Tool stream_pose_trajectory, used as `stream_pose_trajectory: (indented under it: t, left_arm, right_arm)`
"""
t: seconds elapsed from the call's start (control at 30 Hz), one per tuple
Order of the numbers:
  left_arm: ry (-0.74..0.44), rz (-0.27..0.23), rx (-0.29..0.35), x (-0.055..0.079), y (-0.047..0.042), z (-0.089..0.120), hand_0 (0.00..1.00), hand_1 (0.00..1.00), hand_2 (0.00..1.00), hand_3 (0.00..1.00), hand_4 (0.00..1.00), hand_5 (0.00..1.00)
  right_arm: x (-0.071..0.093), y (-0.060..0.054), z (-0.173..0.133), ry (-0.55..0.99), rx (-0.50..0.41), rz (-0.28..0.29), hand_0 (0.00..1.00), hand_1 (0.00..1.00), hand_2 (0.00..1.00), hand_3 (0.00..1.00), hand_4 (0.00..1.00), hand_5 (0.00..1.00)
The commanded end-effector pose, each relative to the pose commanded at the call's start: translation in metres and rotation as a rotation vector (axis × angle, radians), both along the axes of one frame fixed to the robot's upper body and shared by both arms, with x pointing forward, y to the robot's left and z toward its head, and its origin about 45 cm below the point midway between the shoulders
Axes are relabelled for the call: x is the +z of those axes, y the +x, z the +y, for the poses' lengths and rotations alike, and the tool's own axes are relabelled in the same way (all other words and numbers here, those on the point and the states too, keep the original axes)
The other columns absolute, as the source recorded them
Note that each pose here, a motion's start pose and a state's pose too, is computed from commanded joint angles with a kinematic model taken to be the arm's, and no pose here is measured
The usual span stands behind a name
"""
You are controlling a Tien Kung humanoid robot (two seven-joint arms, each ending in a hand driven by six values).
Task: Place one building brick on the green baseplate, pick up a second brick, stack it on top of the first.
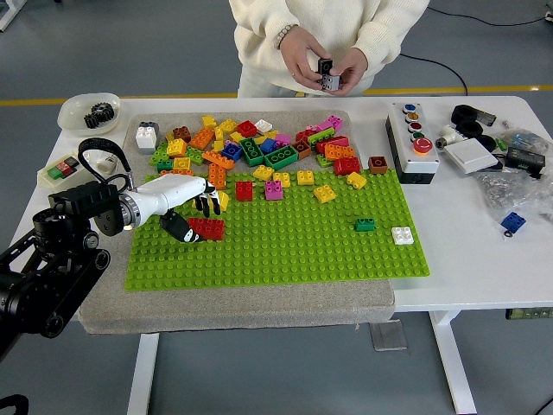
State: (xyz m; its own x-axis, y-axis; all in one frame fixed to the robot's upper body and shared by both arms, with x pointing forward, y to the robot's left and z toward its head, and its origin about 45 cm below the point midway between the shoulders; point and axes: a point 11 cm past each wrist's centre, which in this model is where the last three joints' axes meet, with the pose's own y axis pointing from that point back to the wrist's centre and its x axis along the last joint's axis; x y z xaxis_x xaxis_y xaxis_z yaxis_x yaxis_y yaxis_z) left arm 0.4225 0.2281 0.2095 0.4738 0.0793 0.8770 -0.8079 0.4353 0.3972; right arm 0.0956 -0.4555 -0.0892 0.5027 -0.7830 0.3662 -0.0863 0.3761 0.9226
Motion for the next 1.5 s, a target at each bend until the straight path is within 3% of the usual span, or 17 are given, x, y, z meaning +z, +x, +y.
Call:
stream_pose_trajectory:
  t: [0.77, 1.13, 1.33, 1.37, 1.5]
  left_arm:
    - [-0.001, 0.011, 0.010, -0.012, 0.0011, 0.000, 0.735, 0.606, 0.541, 0.563, 0.933, 0.061]
    - [-0.006, -0.007, 0.011, -0.014, 0.0021, -0.001, 0.733, 0.601, 0.536, 0.552, 0.928, 0.057]
    - [-0.007, -0.015, 0.010, -0.015, 0.0028, -0.002, 0.700, 0.566, 0.510, 0.535, 0.901, 0.038]
    - [-0.007, -0.015, 0.009, -0.015, 0.0028, -0.002, 0.620, 0.519, 0.496, 0.533, 0.856, 0.003]
    - [-0.004, -0.007, 0.001, -0.016, 0.0020, -0.003, 0.620, 0.519, 0.496, 0.533, 0.856, 0.003]
  right_arm:
    - [0.000, 0.001, 0.000, 0.001, -0.001, -0.003, 0.746, 0.657, 0.726, 0.621, 0.842, 0.309]
    - [0.000, 0.002, 0.001, 0.002, 0.000, -0.005, 0.746, 0.658, 0.726, 0.621, 0.843, 0.308]
    - [0.000, 0.002, 0.001, 0.003, -0.001, -0.005, 0.746, 0.657, 0.725, 0.621, 0.843, 0.308]
    - [0.000, 0.002, 0.001, 0.003, -0.001, -0.006, 0.746, 0.657, 0.726, 0.621, 0.843, 0.307]
    - [0.000, 0.002, 0.001, 0.003, -0.002, -0.006, 0.746, 0.657, 0.726, 0.621, 0.843, 0.307]
